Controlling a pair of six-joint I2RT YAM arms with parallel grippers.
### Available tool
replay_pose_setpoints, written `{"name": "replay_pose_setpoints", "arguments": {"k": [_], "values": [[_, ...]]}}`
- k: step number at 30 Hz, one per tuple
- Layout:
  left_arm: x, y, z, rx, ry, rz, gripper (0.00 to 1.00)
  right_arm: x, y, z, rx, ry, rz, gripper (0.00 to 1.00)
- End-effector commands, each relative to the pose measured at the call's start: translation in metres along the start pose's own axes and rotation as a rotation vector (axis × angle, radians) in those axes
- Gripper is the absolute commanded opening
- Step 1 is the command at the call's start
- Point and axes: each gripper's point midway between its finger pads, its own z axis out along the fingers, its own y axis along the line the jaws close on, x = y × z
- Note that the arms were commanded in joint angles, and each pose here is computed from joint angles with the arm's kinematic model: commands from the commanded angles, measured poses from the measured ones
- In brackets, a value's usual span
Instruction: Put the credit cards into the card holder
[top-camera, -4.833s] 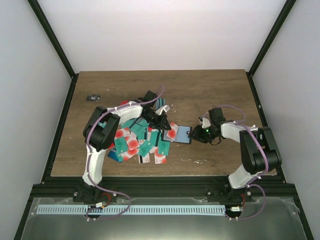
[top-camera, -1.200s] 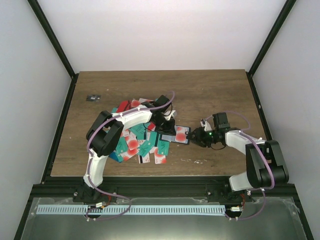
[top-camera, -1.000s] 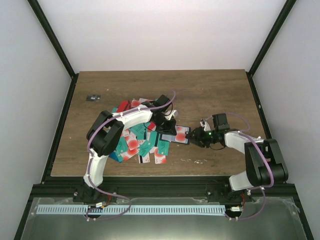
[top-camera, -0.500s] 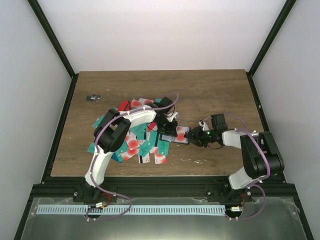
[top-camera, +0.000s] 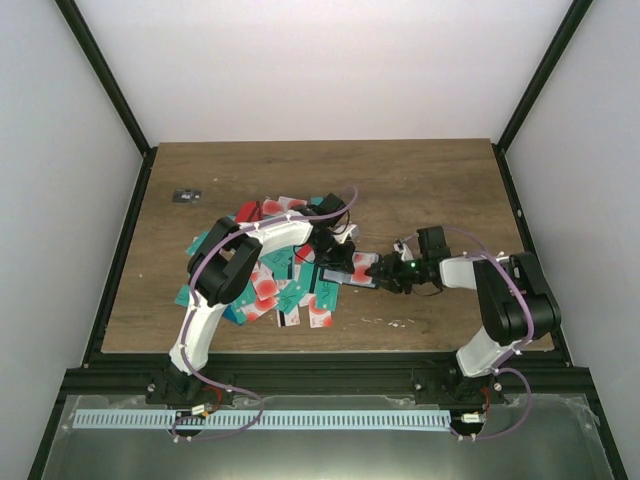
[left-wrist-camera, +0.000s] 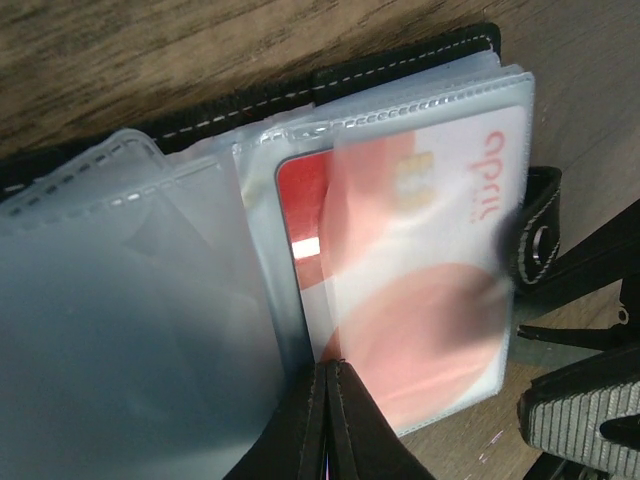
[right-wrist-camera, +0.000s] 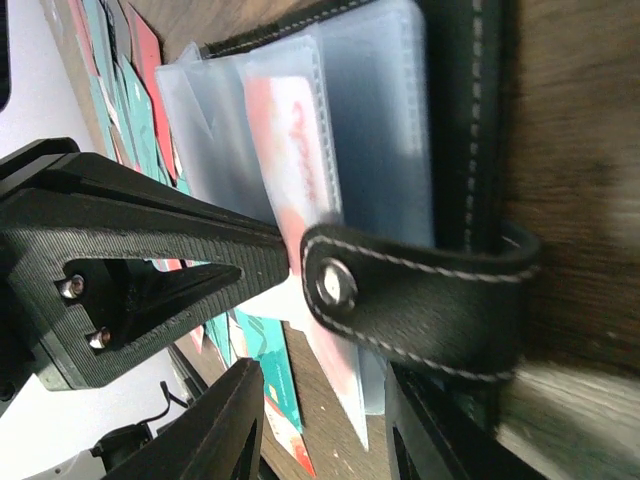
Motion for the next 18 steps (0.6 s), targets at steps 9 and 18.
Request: {"name": "replay_pose_setpoints", "arguments": {"k": [9,18], "values": [[-0.004,-0.005,-0.010,-0.015,-0.015,0.013,0.04,-0.008,0.027,0.011,-0.032,0.021,-0.076,0.36],[-0.021,-0.014,-0.073,-0.019,-0.151,-0.020,0.13,-0.013,0.043,0.020,0.016,0.042,-0.121,0.36]]}}
